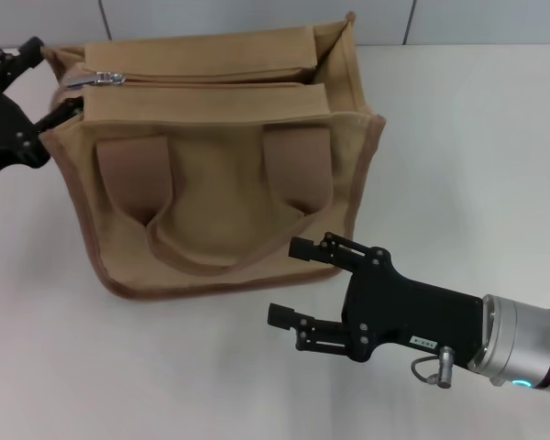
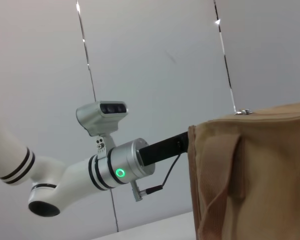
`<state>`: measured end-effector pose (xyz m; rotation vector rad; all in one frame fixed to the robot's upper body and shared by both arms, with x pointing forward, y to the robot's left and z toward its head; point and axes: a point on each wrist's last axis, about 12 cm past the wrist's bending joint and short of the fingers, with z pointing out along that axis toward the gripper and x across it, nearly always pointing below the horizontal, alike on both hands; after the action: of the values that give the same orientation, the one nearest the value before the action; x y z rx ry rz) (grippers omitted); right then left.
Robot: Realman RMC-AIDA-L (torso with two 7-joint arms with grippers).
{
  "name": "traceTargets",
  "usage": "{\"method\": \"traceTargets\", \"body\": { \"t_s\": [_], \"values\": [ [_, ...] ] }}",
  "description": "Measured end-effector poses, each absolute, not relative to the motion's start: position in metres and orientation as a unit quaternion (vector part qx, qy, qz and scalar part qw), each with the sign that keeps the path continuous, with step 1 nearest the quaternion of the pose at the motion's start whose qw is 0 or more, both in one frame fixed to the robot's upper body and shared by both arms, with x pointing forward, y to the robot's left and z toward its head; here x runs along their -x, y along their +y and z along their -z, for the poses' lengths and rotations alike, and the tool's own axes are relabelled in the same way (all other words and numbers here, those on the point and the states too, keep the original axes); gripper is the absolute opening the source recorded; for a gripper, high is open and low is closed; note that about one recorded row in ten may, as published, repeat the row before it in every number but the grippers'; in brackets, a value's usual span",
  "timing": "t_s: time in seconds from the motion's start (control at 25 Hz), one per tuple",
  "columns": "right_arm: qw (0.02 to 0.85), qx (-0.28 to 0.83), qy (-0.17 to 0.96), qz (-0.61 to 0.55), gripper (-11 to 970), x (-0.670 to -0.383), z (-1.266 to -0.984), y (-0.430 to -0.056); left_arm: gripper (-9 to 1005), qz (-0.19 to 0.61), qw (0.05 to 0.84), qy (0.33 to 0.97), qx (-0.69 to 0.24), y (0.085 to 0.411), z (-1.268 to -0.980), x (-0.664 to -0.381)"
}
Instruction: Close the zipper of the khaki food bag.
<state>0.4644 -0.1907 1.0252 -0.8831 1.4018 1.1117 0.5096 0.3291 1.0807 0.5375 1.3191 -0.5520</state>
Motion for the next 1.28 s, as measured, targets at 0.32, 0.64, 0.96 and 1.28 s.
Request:
{"method": "traceTargets", "body": {
  "t_s": [0.32,0.64,0.96,1.28],
  "values": [
    [0.543,0.371,0.590,-0.468,812,-0.465,-1.025,-0.191,795,0.255,0.729,0.596,-0.220,0.328,-1.076,-0.503],
    [0.543,0.371,0.593,-0.465,812,-0.465,-1.025,-0.191,659,0.267,0.727,0.595,-0.214,0.328,-1.075,-0.501],
    [0.545,0.367,0.592,-0.466,812,-0.465,-1.025,-0.192,275,0.265,0.739,0.588,-0.197,0.329,-1.077,-0.500],
    [0.578,0.321,0.551,-0.509,811,-0.445,-1.036,-0.203,58,0.287,0.748,0.569,-0.185,0.314,-1.079,-0.509]
  ]
}}
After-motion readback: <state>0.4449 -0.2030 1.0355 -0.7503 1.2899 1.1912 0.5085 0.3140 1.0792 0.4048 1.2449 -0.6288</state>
